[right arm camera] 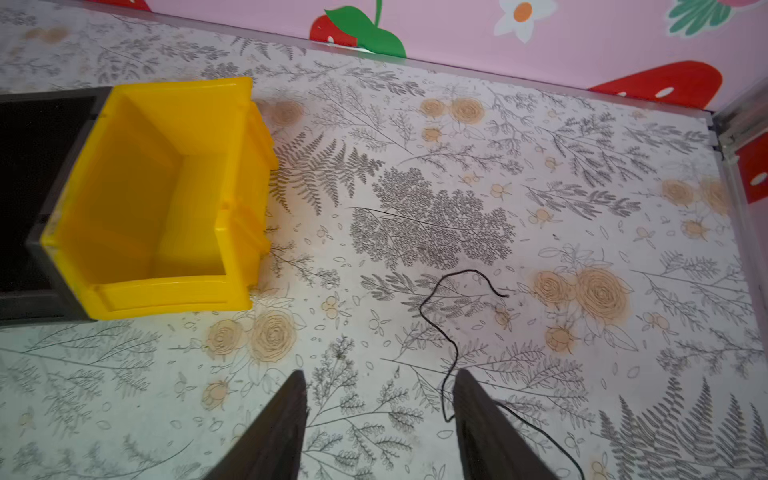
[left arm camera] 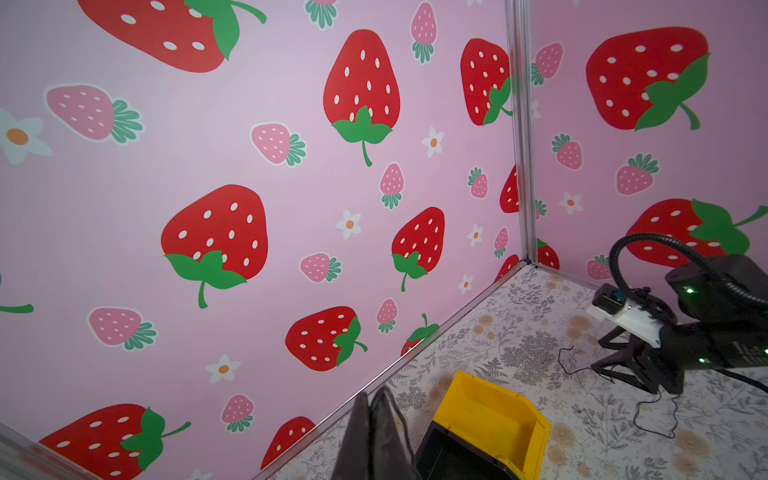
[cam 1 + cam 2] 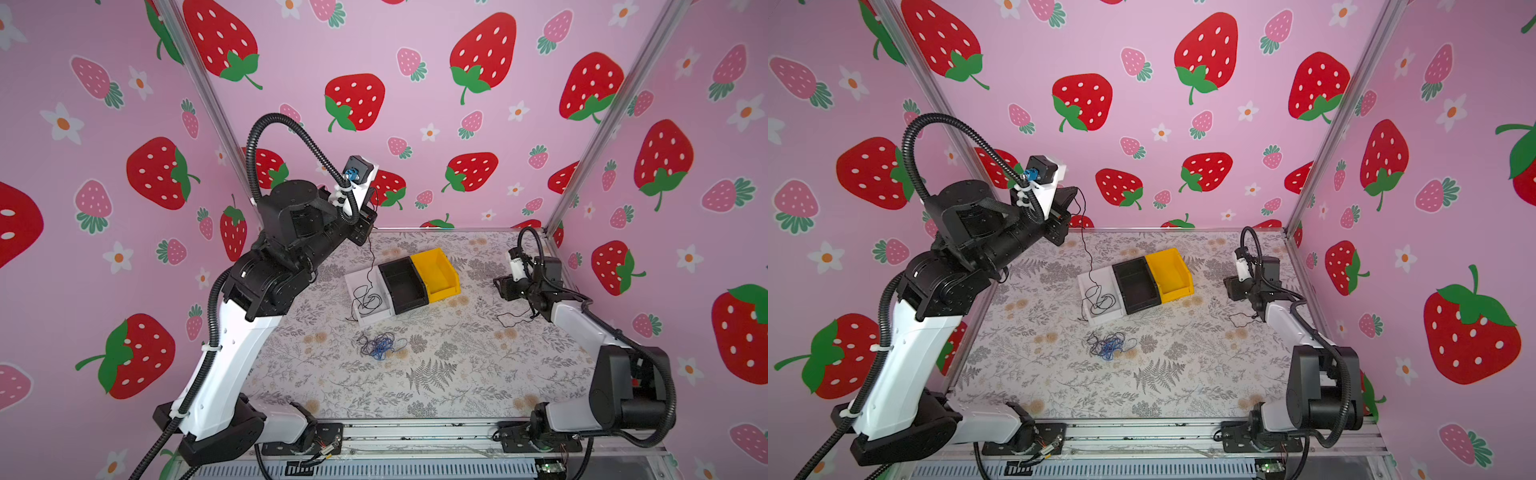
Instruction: Untangle the cables
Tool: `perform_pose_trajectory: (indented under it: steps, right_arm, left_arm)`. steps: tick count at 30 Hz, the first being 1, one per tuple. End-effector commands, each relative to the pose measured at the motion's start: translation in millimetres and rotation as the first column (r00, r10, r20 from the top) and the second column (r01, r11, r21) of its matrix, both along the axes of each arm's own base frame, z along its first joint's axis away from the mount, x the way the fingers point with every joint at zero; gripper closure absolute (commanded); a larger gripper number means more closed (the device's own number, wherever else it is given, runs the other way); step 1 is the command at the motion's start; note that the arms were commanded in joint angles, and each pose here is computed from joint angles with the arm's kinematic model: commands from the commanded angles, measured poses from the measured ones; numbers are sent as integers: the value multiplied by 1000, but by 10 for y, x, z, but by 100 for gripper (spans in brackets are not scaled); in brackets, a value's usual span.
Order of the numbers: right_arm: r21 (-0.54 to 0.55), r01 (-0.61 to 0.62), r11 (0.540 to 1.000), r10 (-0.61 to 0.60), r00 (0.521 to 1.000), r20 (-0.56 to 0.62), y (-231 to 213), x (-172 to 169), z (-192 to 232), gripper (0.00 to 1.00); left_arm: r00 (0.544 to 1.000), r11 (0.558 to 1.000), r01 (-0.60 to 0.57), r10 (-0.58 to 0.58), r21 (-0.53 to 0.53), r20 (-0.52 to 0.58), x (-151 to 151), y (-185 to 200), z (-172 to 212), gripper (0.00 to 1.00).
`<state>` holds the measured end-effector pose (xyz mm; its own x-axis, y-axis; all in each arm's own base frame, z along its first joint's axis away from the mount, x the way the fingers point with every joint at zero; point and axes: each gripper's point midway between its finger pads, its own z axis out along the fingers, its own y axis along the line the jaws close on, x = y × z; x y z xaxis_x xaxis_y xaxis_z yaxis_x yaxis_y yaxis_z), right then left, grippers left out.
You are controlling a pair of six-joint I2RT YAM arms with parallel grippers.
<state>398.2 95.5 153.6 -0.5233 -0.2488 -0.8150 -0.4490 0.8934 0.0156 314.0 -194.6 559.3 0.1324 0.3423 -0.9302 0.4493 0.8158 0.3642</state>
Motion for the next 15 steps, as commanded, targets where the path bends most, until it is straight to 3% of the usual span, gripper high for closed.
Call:
perform_pose_trajectory:
  steps: [1,4,8,15]
  right_arm:
    - [43,-174,984,171,982,78,407,-205,299,41]
    - [94,-359,929,337,922,189,895,-451,640,39]
    - [139,-591,795,523,783,337,1661,-859,1003,37]
    - [159,-770,619,677,624,390,2852,-1071,1111,37]
  left_arm:
    - [994,999,-36,34,11,101,23,68,283,100]
    - [993,999,-35,34,6,114,42,53,332,100]
    - [992,999,-32,32,-4,121,41,47,363,100]
    - [992,999,-8,13,-42,124,-17,44,426,100]
